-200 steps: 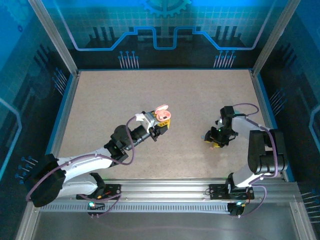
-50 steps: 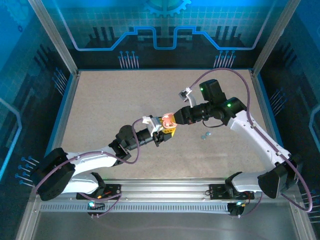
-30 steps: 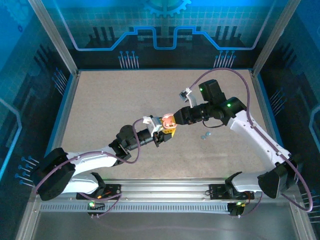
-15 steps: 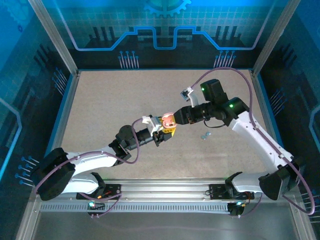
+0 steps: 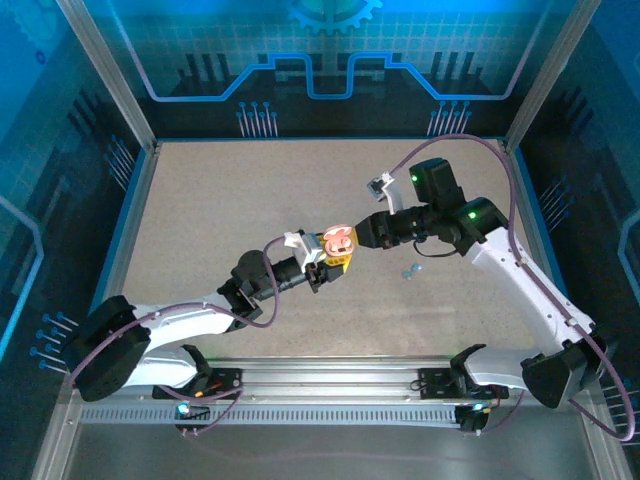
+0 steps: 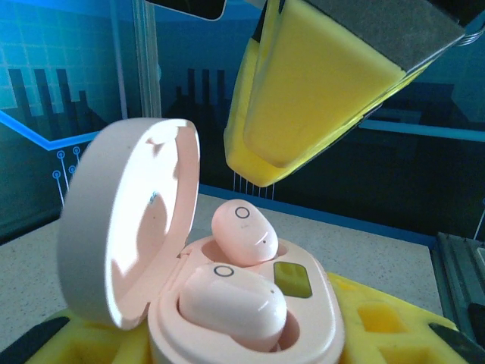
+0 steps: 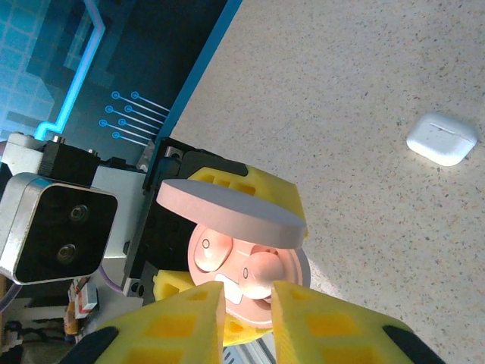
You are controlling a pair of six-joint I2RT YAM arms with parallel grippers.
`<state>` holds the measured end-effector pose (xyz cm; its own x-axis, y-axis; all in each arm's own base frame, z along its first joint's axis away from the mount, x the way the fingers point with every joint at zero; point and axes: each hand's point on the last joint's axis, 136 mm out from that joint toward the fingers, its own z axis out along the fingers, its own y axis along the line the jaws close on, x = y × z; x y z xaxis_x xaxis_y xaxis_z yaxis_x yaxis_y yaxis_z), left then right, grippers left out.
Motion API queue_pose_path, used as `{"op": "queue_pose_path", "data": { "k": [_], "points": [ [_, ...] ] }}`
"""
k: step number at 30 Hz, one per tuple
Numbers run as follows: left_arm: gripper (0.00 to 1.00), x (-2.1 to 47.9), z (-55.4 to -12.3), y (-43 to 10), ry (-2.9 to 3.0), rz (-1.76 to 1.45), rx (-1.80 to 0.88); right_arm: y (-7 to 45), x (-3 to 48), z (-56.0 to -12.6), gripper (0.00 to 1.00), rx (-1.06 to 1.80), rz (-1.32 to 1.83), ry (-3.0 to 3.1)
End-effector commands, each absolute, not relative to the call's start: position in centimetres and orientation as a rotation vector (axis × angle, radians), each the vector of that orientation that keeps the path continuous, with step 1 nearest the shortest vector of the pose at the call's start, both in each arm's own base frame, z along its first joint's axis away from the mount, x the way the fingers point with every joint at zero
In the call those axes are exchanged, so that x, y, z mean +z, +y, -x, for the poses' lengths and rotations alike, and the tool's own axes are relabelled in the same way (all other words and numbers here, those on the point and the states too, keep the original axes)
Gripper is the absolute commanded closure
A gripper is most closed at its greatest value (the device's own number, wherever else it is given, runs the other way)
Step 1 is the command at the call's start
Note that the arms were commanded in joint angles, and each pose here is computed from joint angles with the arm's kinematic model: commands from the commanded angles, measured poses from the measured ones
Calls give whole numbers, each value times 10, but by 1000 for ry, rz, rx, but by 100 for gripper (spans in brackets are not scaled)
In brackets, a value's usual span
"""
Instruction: Insert the wireless bluetooth earbuds into the charging case
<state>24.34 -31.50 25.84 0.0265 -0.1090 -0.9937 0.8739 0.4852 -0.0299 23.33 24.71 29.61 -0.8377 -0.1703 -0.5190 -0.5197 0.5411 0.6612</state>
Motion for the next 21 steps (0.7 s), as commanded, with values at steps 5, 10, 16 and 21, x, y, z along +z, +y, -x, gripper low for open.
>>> {"op": "queue_pose_path", "data": {
  "k": [5,10,16,21],
  "points": [
    [61,282,-242,-317,1254,-728,-900,250,290,-236,77,1259,549,2419],
    [61,284,-241,-317,1250,-732,-903,252,286,-239,78,1264,544,2427],
    [61,283,-240,-318,1250,-738,-908,256,288,-241,77,1280,554,2411],
    [61,284,-240,-318,1250,-741,-910,257,286,-241,76,1288,554,2416]
  ]
}}
